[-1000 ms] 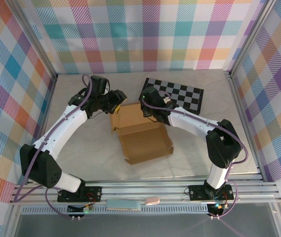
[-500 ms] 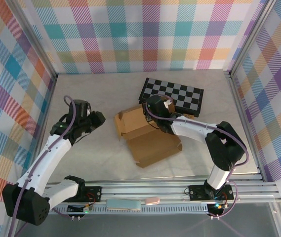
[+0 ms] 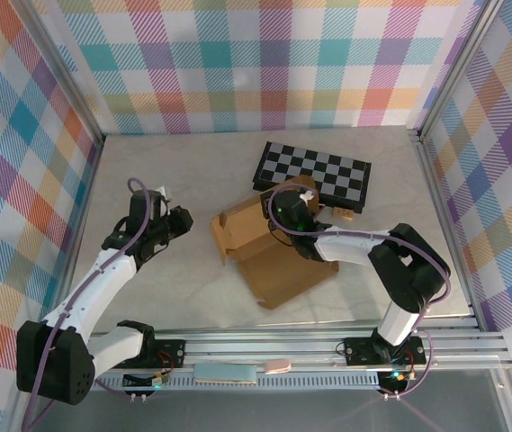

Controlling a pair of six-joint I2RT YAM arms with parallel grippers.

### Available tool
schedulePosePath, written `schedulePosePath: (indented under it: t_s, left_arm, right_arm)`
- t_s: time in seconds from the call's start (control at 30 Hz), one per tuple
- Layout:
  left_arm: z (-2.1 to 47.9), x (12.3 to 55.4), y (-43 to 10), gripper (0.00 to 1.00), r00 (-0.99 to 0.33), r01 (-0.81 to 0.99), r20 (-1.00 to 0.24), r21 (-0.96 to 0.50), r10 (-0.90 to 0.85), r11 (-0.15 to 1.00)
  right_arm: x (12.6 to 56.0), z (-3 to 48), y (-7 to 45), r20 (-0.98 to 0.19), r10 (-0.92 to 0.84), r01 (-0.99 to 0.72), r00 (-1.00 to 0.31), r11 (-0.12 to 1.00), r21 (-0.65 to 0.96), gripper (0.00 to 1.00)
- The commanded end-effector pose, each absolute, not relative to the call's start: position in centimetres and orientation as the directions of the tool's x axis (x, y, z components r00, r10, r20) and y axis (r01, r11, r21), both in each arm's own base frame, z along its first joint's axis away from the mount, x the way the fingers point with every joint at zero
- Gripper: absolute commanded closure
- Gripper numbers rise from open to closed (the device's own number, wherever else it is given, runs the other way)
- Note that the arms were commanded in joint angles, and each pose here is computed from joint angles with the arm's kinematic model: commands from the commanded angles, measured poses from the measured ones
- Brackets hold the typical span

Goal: Fold the paper box

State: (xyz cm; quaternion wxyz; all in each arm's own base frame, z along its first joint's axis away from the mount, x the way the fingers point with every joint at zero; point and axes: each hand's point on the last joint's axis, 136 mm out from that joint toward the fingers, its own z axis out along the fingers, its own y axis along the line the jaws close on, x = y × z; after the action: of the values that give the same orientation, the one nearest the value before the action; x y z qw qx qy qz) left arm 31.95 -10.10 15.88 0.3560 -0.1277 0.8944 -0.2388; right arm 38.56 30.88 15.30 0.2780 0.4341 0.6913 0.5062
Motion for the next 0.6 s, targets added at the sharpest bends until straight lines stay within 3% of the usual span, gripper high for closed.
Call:
schedulePosePath:
  t_s: [0.0,0.23,0.57]
  left_arm:
    - [14.8,31.4,-11.5,0.88,-0.717,0.126,-0.645,-0.492,-0.264,0.862]
    - [13.0,29.6,-13.5,0.84,-0.698,0.293,-0.698,-0.479,-0.157,0.828]
    - [13.6,31.0,-16.2,0.77,-0.681,0.372,-0.725,-0.464,-0.104,0.804]
  right_arm:
    - [39.0,17.4,31.4,0.074,0.874,0.245,-0.480,0.053,0.968,1.00]
    - [39.5,18.7,32.3,0.083,0.864,0.237,-0.496,0.043,0.970,1.00]
    - [40.0,18.7,33.1,0.093,0.858,0.262,-0.506,0.050,0.964,1.00]
